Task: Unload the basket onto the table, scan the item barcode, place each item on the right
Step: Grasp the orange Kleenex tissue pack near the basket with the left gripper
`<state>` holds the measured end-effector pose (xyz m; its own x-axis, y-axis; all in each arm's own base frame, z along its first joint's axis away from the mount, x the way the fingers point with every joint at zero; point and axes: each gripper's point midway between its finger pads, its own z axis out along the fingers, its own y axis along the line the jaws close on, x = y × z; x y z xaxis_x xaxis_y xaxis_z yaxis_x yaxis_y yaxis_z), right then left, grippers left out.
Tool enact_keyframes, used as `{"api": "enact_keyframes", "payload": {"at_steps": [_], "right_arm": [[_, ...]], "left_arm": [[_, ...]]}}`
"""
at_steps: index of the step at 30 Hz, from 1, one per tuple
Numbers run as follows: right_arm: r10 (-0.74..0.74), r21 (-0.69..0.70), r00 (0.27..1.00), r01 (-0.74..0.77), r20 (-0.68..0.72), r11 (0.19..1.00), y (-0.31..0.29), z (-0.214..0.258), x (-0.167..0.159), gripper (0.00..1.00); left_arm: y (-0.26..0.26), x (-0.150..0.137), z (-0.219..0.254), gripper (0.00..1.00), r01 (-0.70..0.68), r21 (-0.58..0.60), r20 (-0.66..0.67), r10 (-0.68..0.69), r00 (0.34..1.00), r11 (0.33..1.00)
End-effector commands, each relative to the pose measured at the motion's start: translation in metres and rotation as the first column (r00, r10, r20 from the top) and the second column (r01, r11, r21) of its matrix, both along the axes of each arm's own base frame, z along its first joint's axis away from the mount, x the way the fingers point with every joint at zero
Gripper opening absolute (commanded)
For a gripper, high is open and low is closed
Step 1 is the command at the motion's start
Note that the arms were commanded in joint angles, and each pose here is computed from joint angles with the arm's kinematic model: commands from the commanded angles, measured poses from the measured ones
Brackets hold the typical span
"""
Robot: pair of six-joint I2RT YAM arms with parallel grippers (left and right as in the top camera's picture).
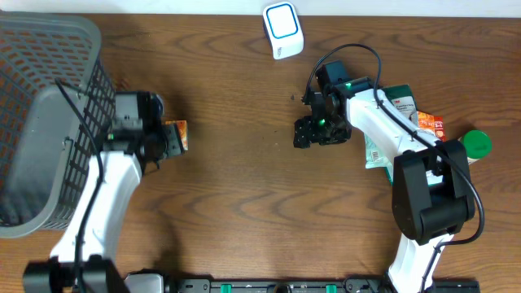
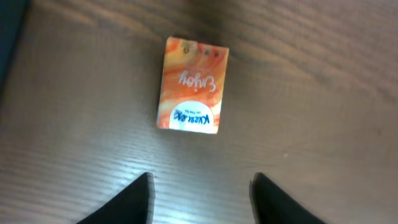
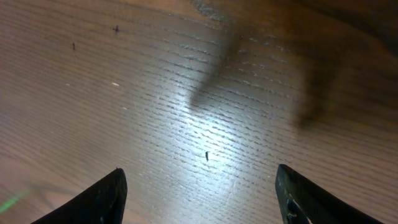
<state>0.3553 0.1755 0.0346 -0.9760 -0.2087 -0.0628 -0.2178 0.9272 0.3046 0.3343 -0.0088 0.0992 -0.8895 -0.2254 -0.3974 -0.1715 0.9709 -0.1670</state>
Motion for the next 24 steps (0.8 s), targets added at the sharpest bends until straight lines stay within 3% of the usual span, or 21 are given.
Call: {"api": "enact_keyframes", "payload": {"at_steps": [1, 9, 15, 18, 21, 24], "right_arm": [[0.021, 0.022, 0.999, -0.022, 0.034, 1.000, 0.008, 0.011, 0.004, 0.72], [0.021, 0.016, 0.999, -0.022, 0.037, 1.000, 0.007, 0.011, 0.005, 0.72], [0.019, -0.010, 0.999, -0.019, 0.045, 1.000, 0.003, 0.010, 0.006, 0.72], [0.019, -0.010, 0.999, -0.019, 0.045, 1.000, 0.003, 0.010, 0.006, 0.72], [0.019, -0.010, 0.999, -0.019, 0.045, 1.000, 0.003, 0.010, 0.006, 0.72], [0.020, -0.010, 0.999, -0.019, 0.044, 1.000, 0.003, 0.010, 0.006, 0.72]], "left_arm": [[0.005, 0.022, -0.005, 0.73, 0.081, 0.064, -0.019, -0.079, 0.997, 0.995], [0.006, 0.058, -0.062, 0.75, 0.083, 0.062, -0.034, -0.082, 0.996, 0.995], [-0.004, 0.044, -0.094, 0.75, 0.097, -0.006, -0.127, -0.097, 0.987, 0.995], [-0.031, 0.029, -0.093, 0.75, 0.103, -0.170, -0.169, -0.132, 0.977, 0.980], [-0.068, 0.019, -0.082, 0.74, 0.148, -0.367, -0.163, -0.220, 0.962, 0.918], [-0.088, 0.008, -0.082, 0.74, 0.185, -0.394, -0.183, -0.275, 0.944, 0.900]]}}
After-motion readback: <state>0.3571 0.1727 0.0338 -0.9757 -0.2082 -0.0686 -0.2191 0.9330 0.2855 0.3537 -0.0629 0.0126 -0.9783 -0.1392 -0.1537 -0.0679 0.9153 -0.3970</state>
